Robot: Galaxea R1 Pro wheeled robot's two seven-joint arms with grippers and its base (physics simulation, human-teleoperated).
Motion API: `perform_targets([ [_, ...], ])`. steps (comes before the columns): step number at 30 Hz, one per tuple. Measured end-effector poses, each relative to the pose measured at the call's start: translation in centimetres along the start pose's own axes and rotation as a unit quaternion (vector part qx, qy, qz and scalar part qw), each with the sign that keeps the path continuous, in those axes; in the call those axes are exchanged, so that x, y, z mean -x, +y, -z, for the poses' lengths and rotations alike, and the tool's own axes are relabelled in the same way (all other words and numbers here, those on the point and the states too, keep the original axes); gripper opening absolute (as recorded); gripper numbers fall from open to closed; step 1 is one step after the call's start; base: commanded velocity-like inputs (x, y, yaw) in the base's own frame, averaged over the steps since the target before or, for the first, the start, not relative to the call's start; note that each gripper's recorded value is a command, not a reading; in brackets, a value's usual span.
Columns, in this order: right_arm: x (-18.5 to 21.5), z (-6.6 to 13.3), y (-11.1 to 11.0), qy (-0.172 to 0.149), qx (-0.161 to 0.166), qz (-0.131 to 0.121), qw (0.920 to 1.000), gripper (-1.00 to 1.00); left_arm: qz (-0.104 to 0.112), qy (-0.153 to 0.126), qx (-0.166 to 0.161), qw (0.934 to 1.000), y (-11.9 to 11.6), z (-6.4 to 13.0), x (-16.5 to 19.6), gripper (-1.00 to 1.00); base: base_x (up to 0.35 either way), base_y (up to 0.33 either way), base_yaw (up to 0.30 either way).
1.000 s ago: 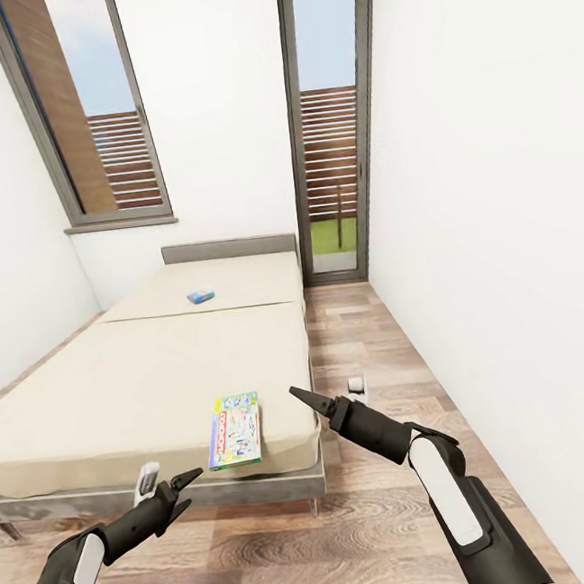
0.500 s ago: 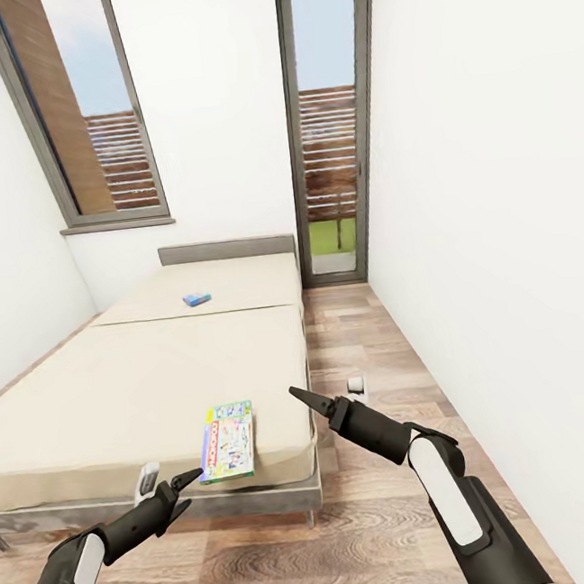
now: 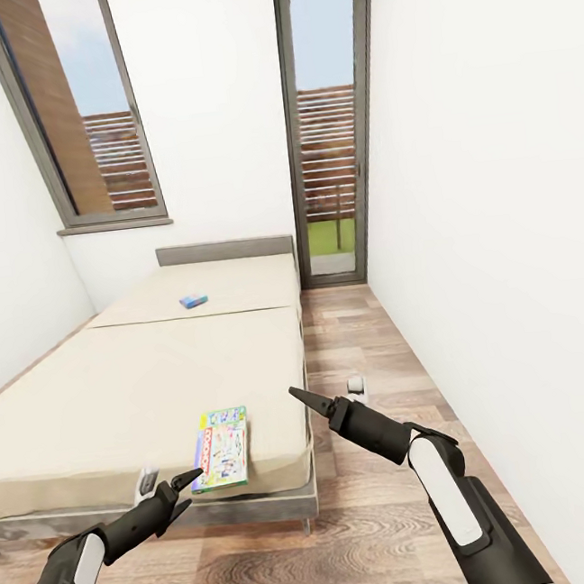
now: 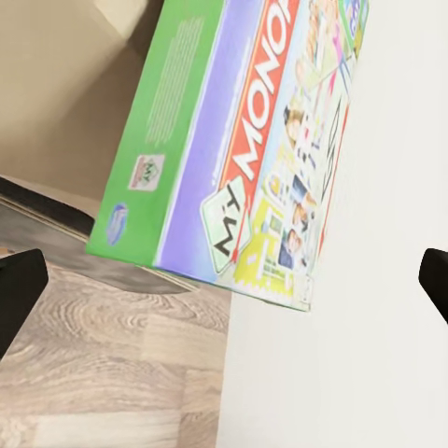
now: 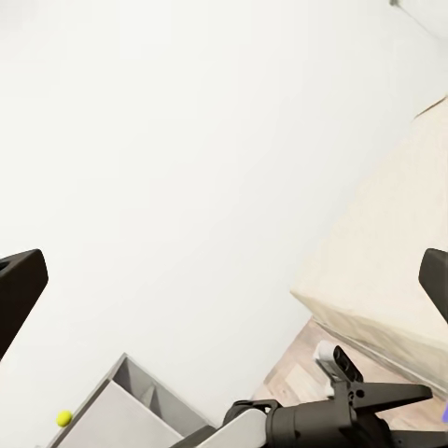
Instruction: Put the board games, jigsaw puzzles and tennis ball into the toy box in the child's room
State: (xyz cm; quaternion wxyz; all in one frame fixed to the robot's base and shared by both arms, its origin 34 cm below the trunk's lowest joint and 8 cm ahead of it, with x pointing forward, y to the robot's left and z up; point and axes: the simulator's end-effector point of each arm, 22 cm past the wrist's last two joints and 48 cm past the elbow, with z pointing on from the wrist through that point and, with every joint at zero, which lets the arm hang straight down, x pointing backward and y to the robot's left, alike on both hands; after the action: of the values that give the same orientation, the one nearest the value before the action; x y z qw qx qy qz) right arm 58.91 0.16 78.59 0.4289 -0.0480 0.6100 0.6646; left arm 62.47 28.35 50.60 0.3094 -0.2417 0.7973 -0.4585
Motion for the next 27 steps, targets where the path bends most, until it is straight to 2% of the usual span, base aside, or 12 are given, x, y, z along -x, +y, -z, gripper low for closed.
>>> perform_targets([
  [27,0.0,0.0,-0.03,0.0,-0.001,0.001,1.0,1.0,0.0,0.0,0.0,1.0,-0.01,-0.04,-0.04,1.0,0.039,-0.001,0.0],
])
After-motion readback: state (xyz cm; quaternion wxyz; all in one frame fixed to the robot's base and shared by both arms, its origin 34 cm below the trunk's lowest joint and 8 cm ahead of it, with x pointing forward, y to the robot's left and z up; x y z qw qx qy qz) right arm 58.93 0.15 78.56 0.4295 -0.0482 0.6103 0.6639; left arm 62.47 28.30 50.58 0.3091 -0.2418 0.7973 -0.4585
